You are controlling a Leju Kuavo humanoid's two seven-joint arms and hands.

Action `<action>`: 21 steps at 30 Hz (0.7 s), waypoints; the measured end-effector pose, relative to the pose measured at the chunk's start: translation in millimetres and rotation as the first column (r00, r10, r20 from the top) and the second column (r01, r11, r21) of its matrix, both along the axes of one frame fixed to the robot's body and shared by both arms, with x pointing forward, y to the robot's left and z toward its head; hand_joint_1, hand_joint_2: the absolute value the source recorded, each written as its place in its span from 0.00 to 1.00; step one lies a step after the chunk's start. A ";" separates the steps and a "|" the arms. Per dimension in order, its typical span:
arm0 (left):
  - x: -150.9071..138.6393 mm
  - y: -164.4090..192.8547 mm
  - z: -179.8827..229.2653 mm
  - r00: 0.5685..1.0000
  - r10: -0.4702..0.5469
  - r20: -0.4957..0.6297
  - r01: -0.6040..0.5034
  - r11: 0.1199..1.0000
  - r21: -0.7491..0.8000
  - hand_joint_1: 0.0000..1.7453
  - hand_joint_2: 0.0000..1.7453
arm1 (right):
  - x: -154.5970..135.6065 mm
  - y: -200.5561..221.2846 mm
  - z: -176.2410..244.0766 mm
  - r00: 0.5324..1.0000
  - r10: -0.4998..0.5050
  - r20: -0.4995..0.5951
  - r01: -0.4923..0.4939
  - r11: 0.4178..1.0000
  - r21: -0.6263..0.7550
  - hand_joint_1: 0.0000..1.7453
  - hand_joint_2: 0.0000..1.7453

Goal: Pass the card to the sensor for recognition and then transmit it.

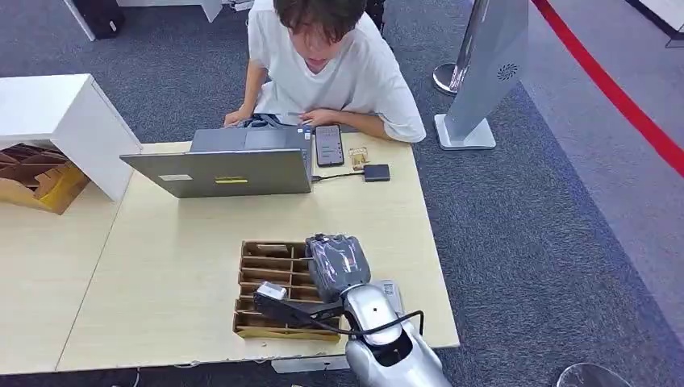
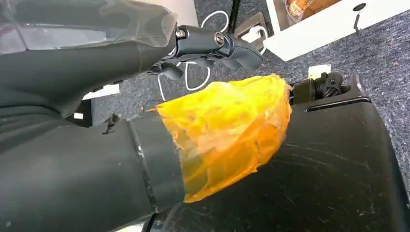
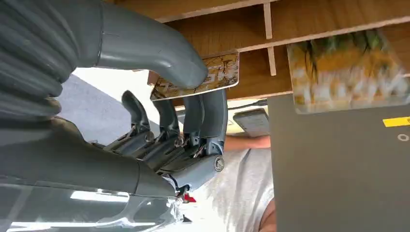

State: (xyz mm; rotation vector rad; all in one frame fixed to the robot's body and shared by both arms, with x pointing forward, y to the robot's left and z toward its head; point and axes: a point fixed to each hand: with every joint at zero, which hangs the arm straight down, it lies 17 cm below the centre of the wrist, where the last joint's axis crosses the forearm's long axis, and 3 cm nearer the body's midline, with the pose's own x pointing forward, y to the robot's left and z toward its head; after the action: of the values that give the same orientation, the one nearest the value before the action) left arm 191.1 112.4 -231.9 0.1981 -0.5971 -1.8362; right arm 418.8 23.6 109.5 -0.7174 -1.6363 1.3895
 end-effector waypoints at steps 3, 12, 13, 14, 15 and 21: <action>0.0 0.0 0.0 1.000 0.000 0.000 0.000 1.000 0.000 0.00 0.00 | 0.0 0.0 0.0 1.000 0.000 0.000 0.000 1.000 0.000 0.86 1.00; 0.0 0.0 0.0 1.000 0.000 0.000 0.000 1.000 0.000 0.00 0.00 | 0.2 0.0 1.4 1.000 -0.001 0.002 0.001 1.000 0.003 0.85 1.00; 0.1 0.0 0.0 1.000 0.000 0.000 0.000 1.000 0.000 0.00 0.00 | 0.2 0.0 1.9 1.000 -0.001 0.003 0.001 1.000 0.004 0.86 1.00; 0.1 0.0 0.0 1.000 0.000 0.000 0.000 1.000 0.000 0.00 0.00 | 0.2 0.0 2.2 1.000 -0.001 0.004 0.001 1.000 0.005 0.86 1.00; 0.0 0.0 0.0 1.000 0.000 0.000 0.000 1.000 0.000 0.00 0.00 | 0.3 0.0 2.4 1.000 -0.001 0.004 0.001 1.000 0.005 0.88 1.00; 0.0 0.0 0.0 1.000 0.000 0.000 0.000 1.000 0.000 0.00 0.00 | -0.2 0.2 6.8 1.000 -0.001 0.023 0.000 1.000 0.023 1.00 1.00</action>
State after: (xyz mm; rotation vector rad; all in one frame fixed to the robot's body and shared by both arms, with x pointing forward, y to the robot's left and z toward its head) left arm 191.2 112.4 -231.9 0.1983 -0.5974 -1.8360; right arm 418.6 23.8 116.3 -0.7228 -1.6669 1.3647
